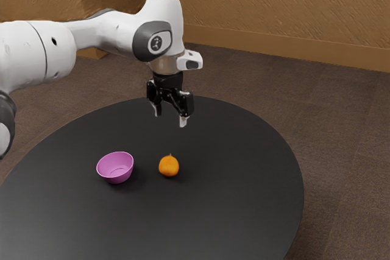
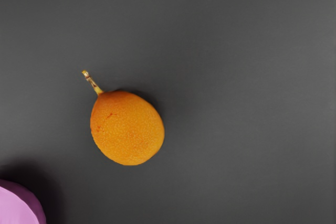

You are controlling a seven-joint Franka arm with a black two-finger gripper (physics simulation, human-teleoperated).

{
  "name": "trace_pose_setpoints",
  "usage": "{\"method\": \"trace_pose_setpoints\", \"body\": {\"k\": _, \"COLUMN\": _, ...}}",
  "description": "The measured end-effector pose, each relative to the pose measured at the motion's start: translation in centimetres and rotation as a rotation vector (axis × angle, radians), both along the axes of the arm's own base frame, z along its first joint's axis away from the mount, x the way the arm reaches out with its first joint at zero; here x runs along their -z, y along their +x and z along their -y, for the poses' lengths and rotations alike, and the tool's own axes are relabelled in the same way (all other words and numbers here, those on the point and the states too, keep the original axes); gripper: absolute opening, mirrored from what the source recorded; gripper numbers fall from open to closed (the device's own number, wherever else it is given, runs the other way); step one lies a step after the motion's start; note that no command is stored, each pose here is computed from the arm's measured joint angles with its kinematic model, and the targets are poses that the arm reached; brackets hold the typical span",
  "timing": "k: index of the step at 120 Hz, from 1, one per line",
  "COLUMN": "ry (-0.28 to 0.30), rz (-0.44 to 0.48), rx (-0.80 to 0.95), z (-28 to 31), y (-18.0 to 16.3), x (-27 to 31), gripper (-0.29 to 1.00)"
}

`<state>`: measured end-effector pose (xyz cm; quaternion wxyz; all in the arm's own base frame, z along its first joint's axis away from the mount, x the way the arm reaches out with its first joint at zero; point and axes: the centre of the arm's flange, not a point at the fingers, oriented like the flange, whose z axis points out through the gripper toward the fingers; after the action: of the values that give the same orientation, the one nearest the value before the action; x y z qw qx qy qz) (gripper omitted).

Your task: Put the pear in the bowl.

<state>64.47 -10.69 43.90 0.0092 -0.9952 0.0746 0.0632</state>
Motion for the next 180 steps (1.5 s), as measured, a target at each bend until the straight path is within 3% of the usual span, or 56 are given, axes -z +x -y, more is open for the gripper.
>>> {"method": "trace_pose_setpoints", "body": {"k": 26, "ry": 0.028, "rz": -0.006, "rx": -0.122, "z": 0.0, "y": -1.2, "x": 8.4, "gripper": 0.68}}
{"method": "trace_pose_setpoints", "body": {"k": 56, "ry": 0.030, "rz": 0.090, "rx": -0.250, "z": -1.2, "y": -2.0, "x": 13.8, "gripper": 0.68}}
{"method": "trace_pose_setpoints", "body": {"k": 113, "ry": 0.042, "rz": 0.123, "rx": -0.402, "z": -3.6, "y": -1.9, "x": 17.5, "gripper": 0.67}}
{"method": "trace_pose_setpoints", "body": {"k": 148, "ry": 0.044, "rz": 0.134, "rx": -0.455, "z": -4.6, "y": -1.6, "x": 18.4, "gripper": 0.51}}
{"method": "trace_pose_setpoints", "body": {"k": 180, "ry": 0.042, "rz": 0.143, "rx": -0.479, "z": -4.7, "y": -1.5, "x": 18.9, "gripper": 0.44}}
